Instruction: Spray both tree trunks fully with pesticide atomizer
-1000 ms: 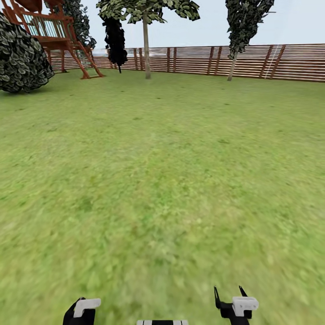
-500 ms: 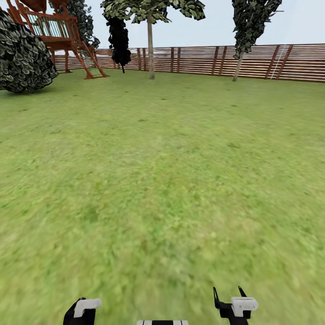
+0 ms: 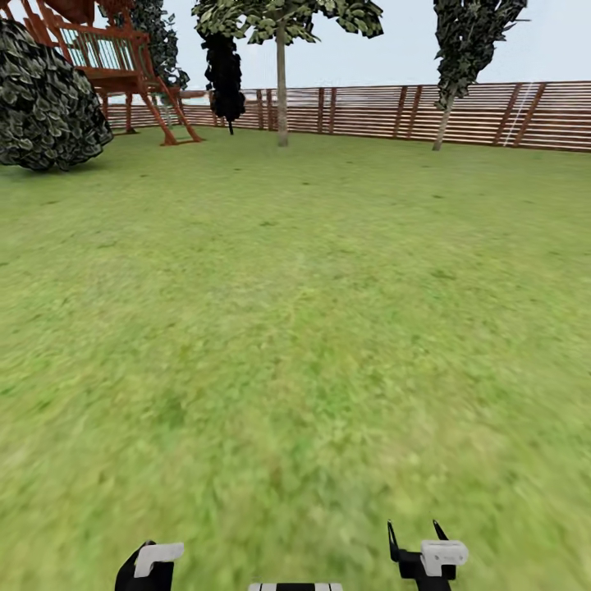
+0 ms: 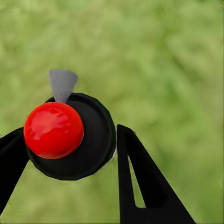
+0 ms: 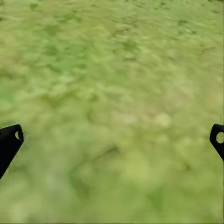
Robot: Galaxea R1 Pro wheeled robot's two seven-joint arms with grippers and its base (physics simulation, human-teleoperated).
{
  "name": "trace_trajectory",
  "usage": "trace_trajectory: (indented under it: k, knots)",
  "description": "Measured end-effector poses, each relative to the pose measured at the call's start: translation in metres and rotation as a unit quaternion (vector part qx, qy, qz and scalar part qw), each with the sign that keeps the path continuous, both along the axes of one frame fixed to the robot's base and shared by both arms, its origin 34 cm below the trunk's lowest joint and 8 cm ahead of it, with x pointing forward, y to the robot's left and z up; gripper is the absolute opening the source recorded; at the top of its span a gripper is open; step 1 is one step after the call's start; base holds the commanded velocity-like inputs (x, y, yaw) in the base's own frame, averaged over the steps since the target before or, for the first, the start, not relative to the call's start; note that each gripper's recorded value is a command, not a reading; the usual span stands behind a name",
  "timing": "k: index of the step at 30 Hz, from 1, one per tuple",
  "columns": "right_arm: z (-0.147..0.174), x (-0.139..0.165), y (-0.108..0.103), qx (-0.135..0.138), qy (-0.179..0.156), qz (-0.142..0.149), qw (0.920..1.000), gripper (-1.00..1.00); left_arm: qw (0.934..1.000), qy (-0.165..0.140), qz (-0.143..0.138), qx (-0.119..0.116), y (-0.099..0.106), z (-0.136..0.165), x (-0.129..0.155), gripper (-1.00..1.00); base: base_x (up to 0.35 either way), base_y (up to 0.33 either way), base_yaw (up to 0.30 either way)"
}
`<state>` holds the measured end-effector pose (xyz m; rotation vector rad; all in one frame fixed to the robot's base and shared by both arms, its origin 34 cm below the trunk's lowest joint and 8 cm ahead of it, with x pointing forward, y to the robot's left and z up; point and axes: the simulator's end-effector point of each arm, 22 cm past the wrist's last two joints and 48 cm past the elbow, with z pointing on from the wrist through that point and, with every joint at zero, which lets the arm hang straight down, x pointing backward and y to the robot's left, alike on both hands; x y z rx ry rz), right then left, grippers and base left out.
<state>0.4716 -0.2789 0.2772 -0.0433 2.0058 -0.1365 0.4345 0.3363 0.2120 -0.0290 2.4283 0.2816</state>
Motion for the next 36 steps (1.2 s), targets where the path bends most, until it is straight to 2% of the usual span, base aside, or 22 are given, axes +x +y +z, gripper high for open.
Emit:
trace_trajectory:
  k: [7,22,30,36]
  knots:
    - [0.003,0.002,0.000,0.000,-0.004,0.000,1.0000,1.00,1.0000,-0.004,0.000,-0.001,-0.001,0.003,0.003,-1.00,0.340,0.000,0.133]
    - [0.007,0.004,0.000,0.000,-0.009,-0.001,1.0000,1.00,1.0000,-0.009,0.001,-0.001,-0.001,0.006,0.006,-1.00,0.340,0.000,0.003]
    - [0.005,-0.005,0.000,0.000,-0.005,-0.001,1.0000,1.00,0.9999,-0.013,0.001,-0.001,-0.001,0.009,0.009,-1.00,0.339,0.000,0.001]
    - [0.009,-0.003,0.000,0.000,-0.009,-0.001,1.0000,1.00,0.9999,-0.017,0.001,-0.001,-0.001,0.012,0.012,-1.00,0.340,0.000,0.104]
